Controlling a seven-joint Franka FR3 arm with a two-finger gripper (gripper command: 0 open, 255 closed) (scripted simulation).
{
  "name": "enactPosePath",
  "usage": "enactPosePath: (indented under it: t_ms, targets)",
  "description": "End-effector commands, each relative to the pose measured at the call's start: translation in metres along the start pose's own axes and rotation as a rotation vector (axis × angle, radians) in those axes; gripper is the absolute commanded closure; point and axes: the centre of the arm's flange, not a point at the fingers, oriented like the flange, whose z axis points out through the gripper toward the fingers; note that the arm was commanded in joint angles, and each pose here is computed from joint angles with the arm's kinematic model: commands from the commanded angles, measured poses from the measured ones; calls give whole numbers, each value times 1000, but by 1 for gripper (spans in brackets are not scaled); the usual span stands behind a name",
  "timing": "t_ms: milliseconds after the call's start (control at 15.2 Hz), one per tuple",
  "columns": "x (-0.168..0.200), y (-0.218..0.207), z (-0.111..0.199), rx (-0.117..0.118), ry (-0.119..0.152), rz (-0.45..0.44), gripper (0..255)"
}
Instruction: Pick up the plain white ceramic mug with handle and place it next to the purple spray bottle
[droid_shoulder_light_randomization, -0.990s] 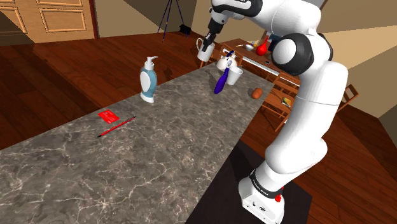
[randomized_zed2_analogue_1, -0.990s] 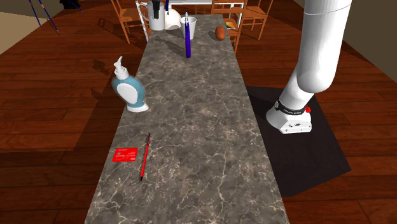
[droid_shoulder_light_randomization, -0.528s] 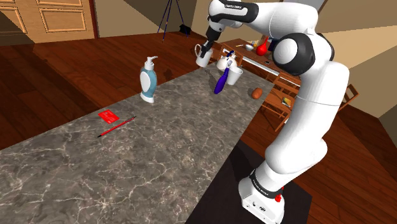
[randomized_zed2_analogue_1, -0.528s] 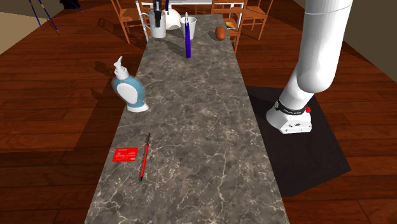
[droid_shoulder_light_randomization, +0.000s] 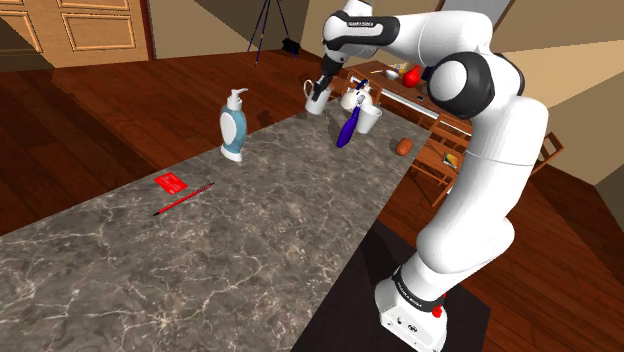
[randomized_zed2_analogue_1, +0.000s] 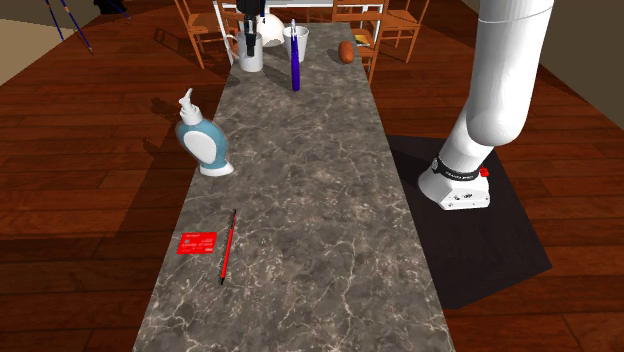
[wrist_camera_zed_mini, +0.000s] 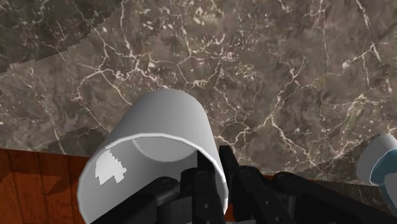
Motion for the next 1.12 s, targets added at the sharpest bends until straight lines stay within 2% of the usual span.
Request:
enactPosePath:
  t_ms: [0, 1056]
  targets:
    - [-2, 0, 10, 0, 1, 0, 255]
    - [-18, -2, 93, 0, 1, 0, 255]
